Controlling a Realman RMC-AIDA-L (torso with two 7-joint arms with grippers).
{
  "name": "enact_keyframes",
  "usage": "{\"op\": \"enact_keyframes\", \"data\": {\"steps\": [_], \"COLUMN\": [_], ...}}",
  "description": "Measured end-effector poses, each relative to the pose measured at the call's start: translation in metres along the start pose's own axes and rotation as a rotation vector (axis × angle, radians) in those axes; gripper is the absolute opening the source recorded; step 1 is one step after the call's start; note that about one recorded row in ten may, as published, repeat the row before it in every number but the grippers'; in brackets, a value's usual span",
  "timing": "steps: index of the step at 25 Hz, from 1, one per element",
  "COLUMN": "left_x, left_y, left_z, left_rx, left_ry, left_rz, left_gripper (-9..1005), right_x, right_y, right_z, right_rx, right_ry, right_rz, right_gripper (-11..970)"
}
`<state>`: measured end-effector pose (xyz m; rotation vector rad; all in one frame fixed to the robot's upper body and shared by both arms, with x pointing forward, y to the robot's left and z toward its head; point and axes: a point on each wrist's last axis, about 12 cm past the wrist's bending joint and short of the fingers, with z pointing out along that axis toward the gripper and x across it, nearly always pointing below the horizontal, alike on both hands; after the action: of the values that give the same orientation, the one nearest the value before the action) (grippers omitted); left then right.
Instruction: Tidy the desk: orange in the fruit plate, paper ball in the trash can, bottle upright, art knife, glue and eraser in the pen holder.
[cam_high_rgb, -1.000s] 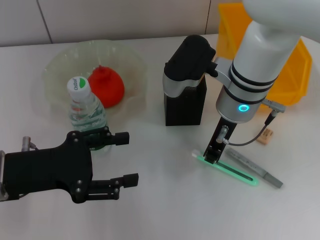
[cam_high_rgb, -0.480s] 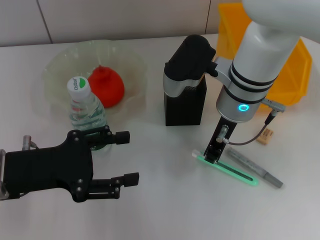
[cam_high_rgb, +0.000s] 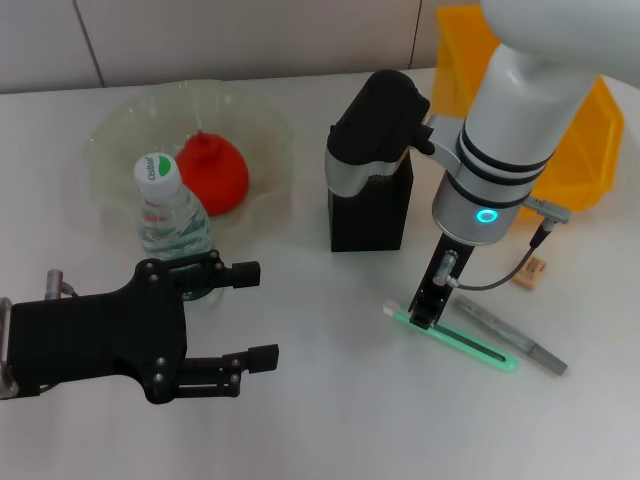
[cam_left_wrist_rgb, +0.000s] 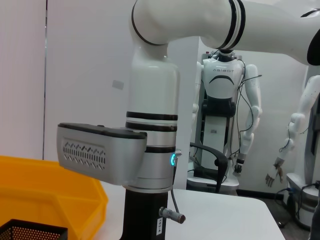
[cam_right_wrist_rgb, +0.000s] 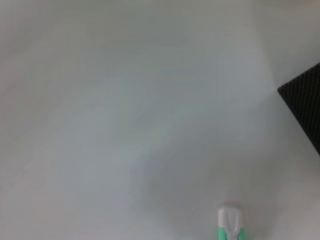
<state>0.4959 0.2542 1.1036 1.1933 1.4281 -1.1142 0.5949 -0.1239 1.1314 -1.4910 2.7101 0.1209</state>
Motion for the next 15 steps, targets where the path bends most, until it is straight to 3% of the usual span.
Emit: {"op": "enact_keyframes", "data": {"steps": [15], "left_x": [-0.0001], "left_y": [0.0002], "left_z": [0.0003], "left_rx": [0.001], "left_ry": [0.000], "left_rz": [0.002], "left_gripper": [802], "right_x": [-0.0023], "right_y": [0.0020], "right_z": [0.0040], "right_rx": [0.016], "right_ry": [-0.003], "right_rz": [-0.006], "right_gripper": [198]}}
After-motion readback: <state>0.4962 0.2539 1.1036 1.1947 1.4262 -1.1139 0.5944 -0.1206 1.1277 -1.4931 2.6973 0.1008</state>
